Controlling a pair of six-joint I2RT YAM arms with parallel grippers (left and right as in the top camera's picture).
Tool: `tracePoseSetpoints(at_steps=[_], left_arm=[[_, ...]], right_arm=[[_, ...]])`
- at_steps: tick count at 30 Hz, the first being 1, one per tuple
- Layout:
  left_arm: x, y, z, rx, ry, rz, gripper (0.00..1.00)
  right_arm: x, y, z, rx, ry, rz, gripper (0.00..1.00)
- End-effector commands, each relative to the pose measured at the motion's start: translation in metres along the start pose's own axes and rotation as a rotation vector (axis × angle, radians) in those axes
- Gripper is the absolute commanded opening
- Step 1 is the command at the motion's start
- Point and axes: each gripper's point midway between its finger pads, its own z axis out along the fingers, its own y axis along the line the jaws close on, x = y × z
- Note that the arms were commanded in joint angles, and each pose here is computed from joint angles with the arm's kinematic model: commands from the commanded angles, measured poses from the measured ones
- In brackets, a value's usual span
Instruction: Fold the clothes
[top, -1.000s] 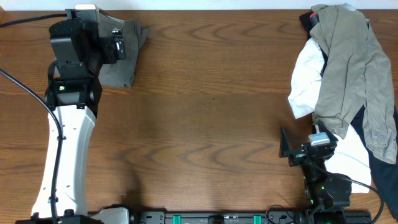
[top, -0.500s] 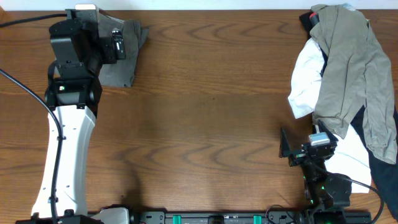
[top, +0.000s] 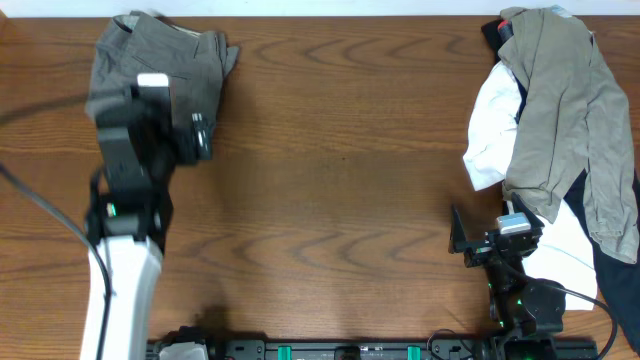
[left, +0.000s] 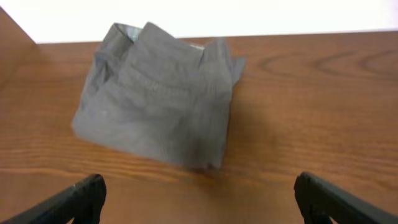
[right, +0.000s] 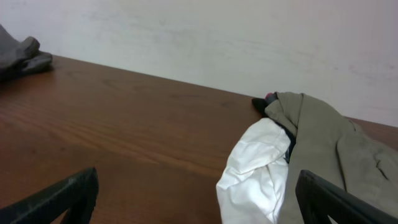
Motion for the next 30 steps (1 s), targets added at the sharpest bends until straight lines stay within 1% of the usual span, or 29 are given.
tracePoseSetpoints(at_steps=[1,5,9,11,16,23,30], left_arm=[[0.037,-0.011,-0.012,0.048,-0.058,0.005,0.98],[0.068,-0.023,-0.024,0.102,-0.187,0.011,0.98],[0.098,-0.034,-0.034,0.148,-0.255,0.017,0.98],[0.107,-0.037,-0.039,0.161,-0.284,0.022,0.98],[0.117,-0.038,-0.048,0.16,-0.336,0.026,0.98],[0.131,-0.04,-0.056,0.166,-0.331,0.027,0.98],[0.131,-0.04,-0.063,0.164,-0.362,0.029,0.98]], right_arm=[[0.0,0.001,0.0,-0.003,-0.001,0.015,0.99],[0.0,0.001,0.0,-0.003,-0.001,0.015,0.99],[0.0,0.001,0.0,-0.003,-0.001,0.015,0.99],[0.0,0.001,0.0,-0.003,-0.001,0.015,0.99],[0.0,0.001,0.0,-0.003,-0.001,0.015,0.99],[0.0,0.001,0.0,-0.003,-0.001,0.015,0.99],[0.0,0.001,0.0,-0.003,-0.001,0.015,0.99]])
